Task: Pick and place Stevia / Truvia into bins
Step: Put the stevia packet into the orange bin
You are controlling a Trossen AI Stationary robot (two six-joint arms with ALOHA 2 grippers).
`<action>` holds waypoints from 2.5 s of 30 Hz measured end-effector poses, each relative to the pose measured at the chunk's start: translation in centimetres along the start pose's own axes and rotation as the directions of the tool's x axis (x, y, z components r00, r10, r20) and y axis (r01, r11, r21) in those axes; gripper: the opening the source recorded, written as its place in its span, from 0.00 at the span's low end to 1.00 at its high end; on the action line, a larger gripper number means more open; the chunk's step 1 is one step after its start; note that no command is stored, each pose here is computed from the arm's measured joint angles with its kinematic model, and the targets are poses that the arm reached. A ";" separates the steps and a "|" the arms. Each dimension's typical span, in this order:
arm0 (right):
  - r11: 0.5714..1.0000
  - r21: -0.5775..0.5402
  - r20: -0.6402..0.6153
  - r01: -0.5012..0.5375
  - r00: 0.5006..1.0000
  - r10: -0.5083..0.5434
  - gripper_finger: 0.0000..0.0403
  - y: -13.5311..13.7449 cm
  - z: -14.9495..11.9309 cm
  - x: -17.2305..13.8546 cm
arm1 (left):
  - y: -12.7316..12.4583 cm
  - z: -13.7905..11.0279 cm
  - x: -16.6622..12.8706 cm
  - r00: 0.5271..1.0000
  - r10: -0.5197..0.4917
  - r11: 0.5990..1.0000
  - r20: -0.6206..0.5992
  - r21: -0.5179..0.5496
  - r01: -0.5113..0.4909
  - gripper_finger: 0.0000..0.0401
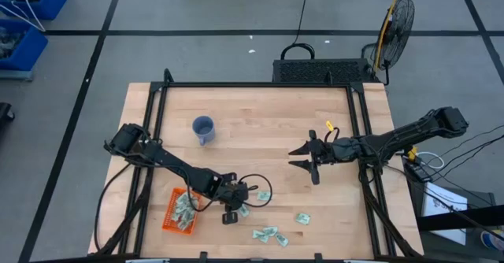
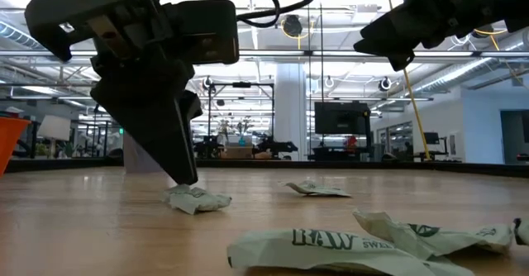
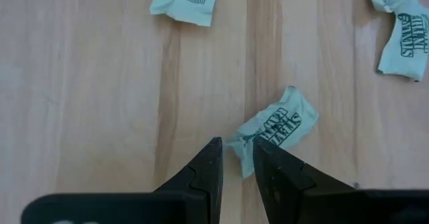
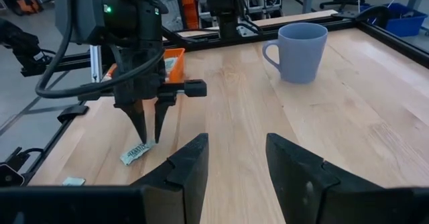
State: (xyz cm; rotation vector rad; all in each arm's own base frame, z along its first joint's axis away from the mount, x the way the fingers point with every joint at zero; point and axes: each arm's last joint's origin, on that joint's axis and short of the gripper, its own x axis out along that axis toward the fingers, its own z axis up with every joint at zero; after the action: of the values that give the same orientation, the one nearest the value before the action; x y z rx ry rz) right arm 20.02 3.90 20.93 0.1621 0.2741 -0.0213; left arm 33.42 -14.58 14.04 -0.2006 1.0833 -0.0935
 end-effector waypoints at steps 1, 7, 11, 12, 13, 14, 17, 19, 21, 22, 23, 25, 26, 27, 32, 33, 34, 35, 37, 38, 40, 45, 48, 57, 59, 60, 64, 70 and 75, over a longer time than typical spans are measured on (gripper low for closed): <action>1.000 0.001 0.002 -0.001 1.000 0.001 0.35 0.0 0.0 0.0 | 0.0 0.0 0.0 1.000 0.004 1.000 0.004 0.006 -0.004 0.22; 1.000 0.001 0.003 -0.001 1.000 0.001 0.35 0.0 0.0 0.0 | 0.2 -0.3 0.0 0.999 0.035 0.999 -0.024 0.022 -0.034 0.22; 1.000 0.001 0.004 -0.001 1.000 0.001 0.35 0.0 0.0 0.0 | 0.3 -0.5 0.0 0.998 0.042 0.999 -0.045 0.033 -0.041 0.22; 1.000 0.001 0.004 -0.001 1.000 0.001 0.35 0.0 0.0 0.0 | 0.3 -0.5 0.0 0.998 0.038 0.999 -0.041 0.030 -0.037 0.22; 1.000 0.001 0.004 -0.001 1.000 0.001 0.35 0.0 0.0 0.0 | 0.2 -0.4 0.0 0.999 0.029 0.999 -0.041 0.029 -0.028 0.22; 1.000 0.001 0.004 -0.001 1.000 0.001 0.35 0.0 0.0 0.0 | 0.2 -0.4 0.0 0.999 0.020 0.999 -0.044 0.028 -0.018 0.22; 1.000 0.001 0.004 -0.001 1.000 0.001 0.35 0.0 0.1 0.0 | 0.2 -0.5 0.4 0.999 0.014 0.999 -0.046 0.029 -0.013 0.22; 1.000 0.001 0.004 -0.001 1.000 0.001 0.35 0.0 0.1 0.0 | 0.2 -0.6 0.7 0.999 0.015 0.999 -0.051 0.032 -0.013 0.22; 1.000 0.001 0.005 -0.001 1.000 0.001 0.35 0.0 0.1 0.0 | 0.3 -0.6 1.0 0.998 0.024 0.999 -0.055 0.043 -0.022 0.22; 1.000 0.002 0.008 -0.002 1.000 0.002 0.35 0.0 0.1 0.0 | 0.3 -0.7 1.2 0.998 0.030 0.998 -0.062 0.054 -0.026 0.22; 1.000 0.002 0.011 -0.003 1.000 0.003 0.35 0.0 0.1 0.0 | 0.4 -0.9 1.5 0.997 0.036 0.997 -0.072 0.069 -0.031 0.22; 1.000 0.002 0.011 -0.003 1.000 0.003 0.35 0.0 0.1 0.0 | 0.5 -1.0 1.7 0.995 0.045 0.994 -0.087 0.104 -0.036 0.20; 1.000 0.003 0.012 -0.003 1.000 0.003 0.35 0.0 0.1 0.0 | 0.5 -1.1 1.7 0.995 0.050 0.992 -0.091 0.120 -0.039 0.18; 1.000 0.003 0.012 -0.003 1.000 0.003 0.35 0.0 0.1 0.0 | 0.5 -1.1 1.7 0.994 0.052 0.991 -0.094 0.130 -0.040 0.15; 1.000 0.003 0.014 -0.003 1.000 0.003 0.35 0.0 0.2 0.0 | 0.5 -1.1 1.1 0.994 0.060 0.990 -0.093 0.132 -0.047 0.02; 1.000 0.003 0.015 -0.003 1.000 0.003 0.35 0.0 0.2 0.0 | 0.5 -1.0 0.7 0.994 0.063 0.991 -0.086 0.120 -0.052 0.02; 1.000 0.003 0.015 -0.004 1.000 0.004 0.35 0.0 0.2 0.0 | 0.5 -1.0 0.4 0.994 0.068 0.992 -0.086 0.112 -0.058 0.02; 1.000 0.003 0.015 -0.003 1.000 0.003 0.35 0.0 0.2 0.0 | 0.6 -1.0 -0.1 0.992 0.079 0.991 -0.097 0.111 -0.068 0.01; 1.000 0.003 0.016 -0.004 1.000 0.004 0.35 0.0 0.2 0.0 | 0.8 -1.4 -1.6 0.984 0.113 0.989 -0.138 0.108 -0.099 0.01; 1.000 0.003 0.016 -0.004 1.000 0.004 0.35 0.0 0.2 0.0 | 0.7 -1.6 -2.7 0.981 0.136 0.987 -0.139 0.100 -0.123 0.01; 1.000 0.003 0.015 -0.003 1.000 0.003 0.35 0.0 0.2 0.0 | 0.3 -1.9 -5.4 0.974 0.177 0.984 -0.141 0.064 -0.169 0.01; 1.000 0.003 0.014 -0.004 1.000 0.004 0.35 0.0 0.2 0.0 | -1.0 -5.0 -11.3 0.939 0.256 0.957 -0.228 -0.080 -0.281 0.01; 1.000 0.002 0.011 -0.003 1.000 0.003 0.35 0.0 0.1 0.0 | -2.7 -7.2 -14.0 0.935 0.235 0.914 -0.266 -0.268 -0.306 0.01; 1.000 0.002 0.009 -0.003 1.000 0.003 0.35 0.0 0.1 0.0 | -7.6 -12.2 -14.2 0.920 0.161 0.798 -0.357 -0.501 -0.334 0.01; 1.000 0.002 0.009 -0.003 1.000 0.003 0.35 0.0 0.1 0.0 | -8.1 -12.7 -13.8 0.912 0.155 0.792 -0.381 -0.504 -0.345 0.02; 1.000 0.002 0.009 -0.003 1.000 0.003 0.35 0.0 0.1 0.0 | -8.1 -12.8 -13.4 0.902 0.174 0.781 -0.396 -0.502 -0.371 0.03; 1.000 -0.001 0.009 -0.002 1.000 0.003 0.35 0.0 0.1 0.0 | -8.1 -13.0 -12.6 0.885 0.205 0.757 -0.418 -0.505 -0.414 0.06; 1.000 -0.021 0.020 -0.004 1.000 0.005 0.35 0.1 0.2 0.0 | -7.6 -12.5 -11.8 0.878 0.224 0.728 -0.423 -0.526 -0.440 0.14; 1.000 -0.025 0.047 -0.009 0.999 0.011 0.35 0.1 0.5 0.0 | -7.2 -12.0 -11.7 0.879 0.231 0.725 -0.416 -0.529 -0.441 0.23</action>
State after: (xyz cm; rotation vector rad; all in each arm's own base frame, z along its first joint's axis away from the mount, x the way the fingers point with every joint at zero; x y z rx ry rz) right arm 20.15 3.93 21.39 0.1385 0.2269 -0.0118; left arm 17.56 -21.01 20.22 -0.5841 1.4428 0.5991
